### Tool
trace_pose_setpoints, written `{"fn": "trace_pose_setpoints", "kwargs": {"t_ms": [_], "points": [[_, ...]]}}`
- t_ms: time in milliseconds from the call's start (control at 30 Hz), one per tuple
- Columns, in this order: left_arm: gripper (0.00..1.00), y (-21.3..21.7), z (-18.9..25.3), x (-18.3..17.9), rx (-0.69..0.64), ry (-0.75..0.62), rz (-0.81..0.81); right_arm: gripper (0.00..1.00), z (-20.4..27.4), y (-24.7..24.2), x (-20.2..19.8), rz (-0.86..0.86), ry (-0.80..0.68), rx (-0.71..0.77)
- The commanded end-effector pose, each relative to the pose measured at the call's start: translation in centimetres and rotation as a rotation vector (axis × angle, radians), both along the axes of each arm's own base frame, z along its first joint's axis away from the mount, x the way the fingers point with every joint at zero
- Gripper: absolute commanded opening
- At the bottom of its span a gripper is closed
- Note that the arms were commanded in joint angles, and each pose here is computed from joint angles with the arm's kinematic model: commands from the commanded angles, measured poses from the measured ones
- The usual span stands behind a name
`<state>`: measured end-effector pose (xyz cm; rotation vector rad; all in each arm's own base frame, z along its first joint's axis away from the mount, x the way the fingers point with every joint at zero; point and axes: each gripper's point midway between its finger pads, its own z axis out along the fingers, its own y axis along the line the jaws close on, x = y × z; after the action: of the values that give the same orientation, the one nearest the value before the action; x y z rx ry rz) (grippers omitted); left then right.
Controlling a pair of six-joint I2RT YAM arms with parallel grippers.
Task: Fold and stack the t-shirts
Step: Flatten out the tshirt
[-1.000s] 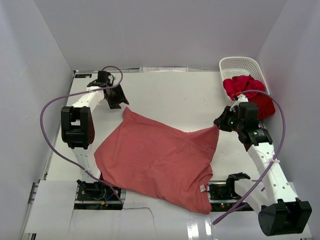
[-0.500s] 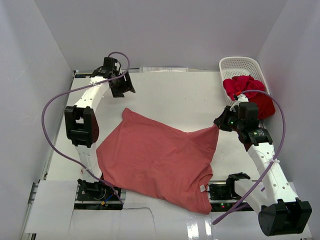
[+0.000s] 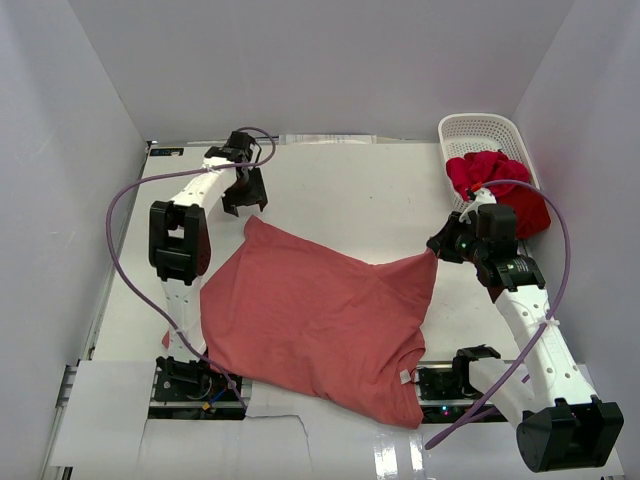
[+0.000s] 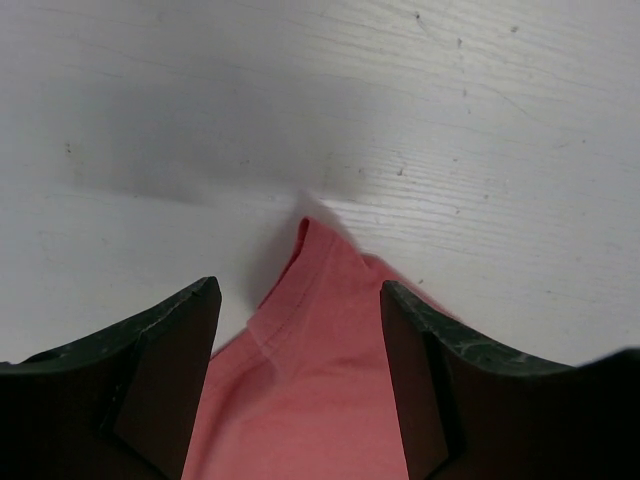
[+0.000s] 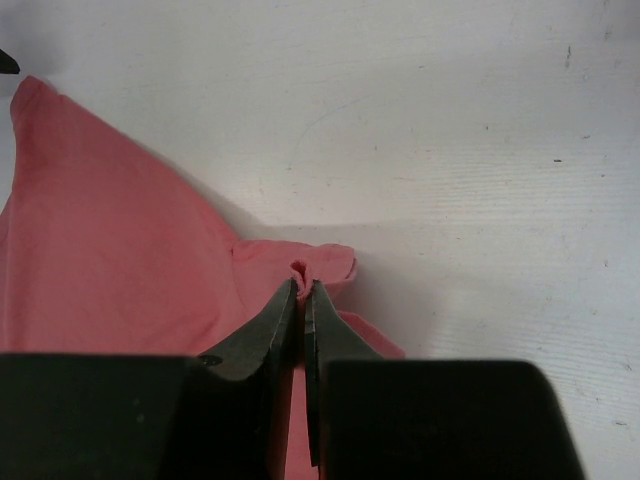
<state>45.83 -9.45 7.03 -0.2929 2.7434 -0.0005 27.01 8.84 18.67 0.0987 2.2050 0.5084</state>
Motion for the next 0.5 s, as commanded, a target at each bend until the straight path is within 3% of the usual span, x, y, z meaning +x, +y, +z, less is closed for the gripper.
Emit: {"fn": "trace_pose_setpoints", "kwargs": {"t_ms": [0, 333, 467], "points": [[0.76, 0.9, -0.2, 0.4, 0.048, -0.003, 0.009, 0.08, 1.1, 0.1, 0.8, 0.002, -0.057, 0.009], [0.72, 0.4, -2.1, -0.1, 0.036, 0.045, -0.008, 0.08, 1.0, 0.0, 0.6, 0.000, -0.057, 0.008], [0.60, 0.1, -2.2, 0.0, 0.029, 0.046, -0.017, 0.08, 0.8, 0.0, 0.6, 0.000, -0.054, 0.007]]}}
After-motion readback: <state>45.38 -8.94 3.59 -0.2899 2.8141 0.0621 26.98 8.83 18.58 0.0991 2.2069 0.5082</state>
